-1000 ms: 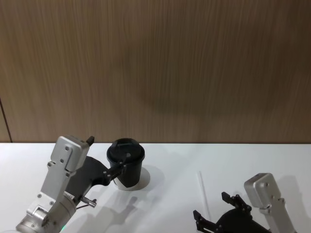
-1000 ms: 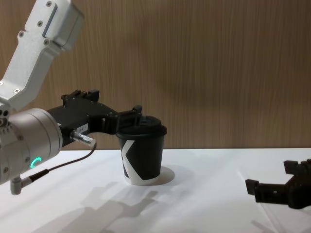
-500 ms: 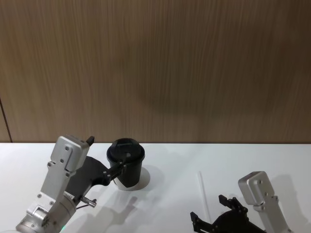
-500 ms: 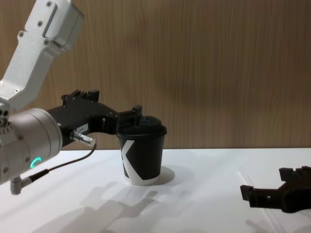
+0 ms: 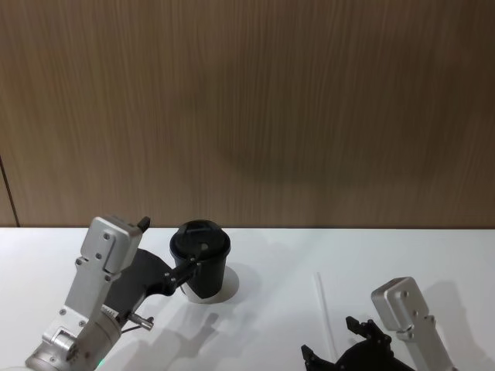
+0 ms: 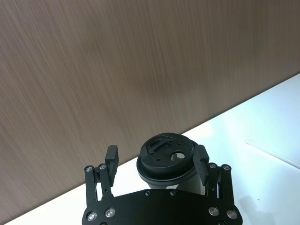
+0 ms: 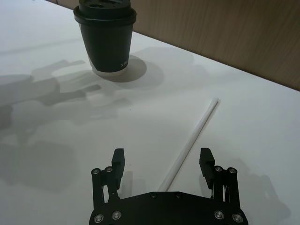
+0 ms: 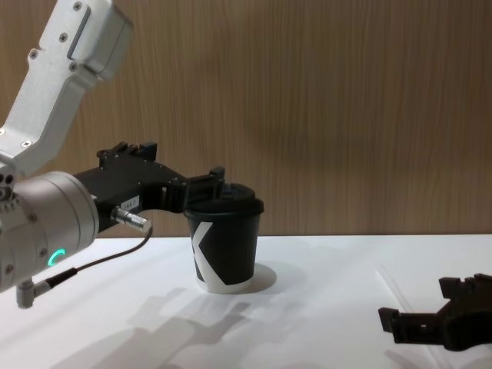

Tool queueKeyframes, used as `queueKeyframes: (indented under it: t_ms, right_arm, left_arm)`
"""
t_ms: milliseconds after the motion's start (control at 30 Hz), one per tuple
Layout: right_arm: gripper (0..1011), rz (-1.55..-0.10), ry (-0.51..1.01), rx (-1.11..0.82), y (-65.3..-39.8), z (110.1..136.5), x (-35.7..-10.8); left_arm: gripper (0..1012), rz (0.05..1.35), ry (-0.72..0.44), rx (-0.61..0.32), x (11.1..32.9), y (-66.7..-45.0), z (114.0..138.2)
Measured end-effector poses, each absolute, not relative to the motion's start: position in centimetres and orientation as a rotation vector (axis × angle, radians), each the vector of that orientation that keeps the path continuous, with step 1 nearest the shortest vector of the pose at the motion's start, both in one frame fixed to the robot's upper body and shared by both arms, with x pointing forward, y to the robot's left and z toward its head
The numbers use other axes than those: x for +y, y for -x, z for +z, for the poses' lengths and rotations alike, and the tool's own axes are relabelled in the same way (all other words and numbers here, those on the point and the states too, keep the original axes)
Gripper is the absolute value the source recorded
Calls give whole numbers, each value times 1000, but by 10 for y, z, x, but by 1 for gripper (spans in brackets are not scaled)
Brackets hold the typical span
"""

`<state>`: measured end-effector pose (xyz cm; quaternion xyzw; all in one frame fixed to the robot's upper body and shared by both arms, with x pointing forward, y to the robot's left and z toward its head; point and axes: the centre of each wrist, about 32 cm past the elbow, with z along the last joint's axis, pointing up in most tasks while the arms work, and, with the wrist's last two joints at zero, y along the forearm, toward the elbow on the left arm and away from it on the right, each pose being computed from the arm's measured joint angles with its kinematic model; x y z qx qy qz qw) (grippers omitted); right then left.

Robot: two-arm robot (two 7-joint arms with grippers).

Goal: Pick up the straw with one hand, pass it to the other hand, and insert it into the cup.

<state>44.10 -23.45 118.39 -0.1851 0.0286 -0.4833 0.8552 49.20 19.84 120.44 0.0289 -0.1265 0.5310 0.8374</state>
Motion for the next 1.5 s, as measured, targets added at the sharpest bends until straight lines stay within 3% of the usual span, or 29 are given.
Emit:
queueKeyframes:
  t_ms: [1500]
  right_arm:
    - [1001, -1007, 394, 270, -435, 1181, -231]
  left_arm:
    - [1003, 1124, -61, -268, 198, -492, 1204]
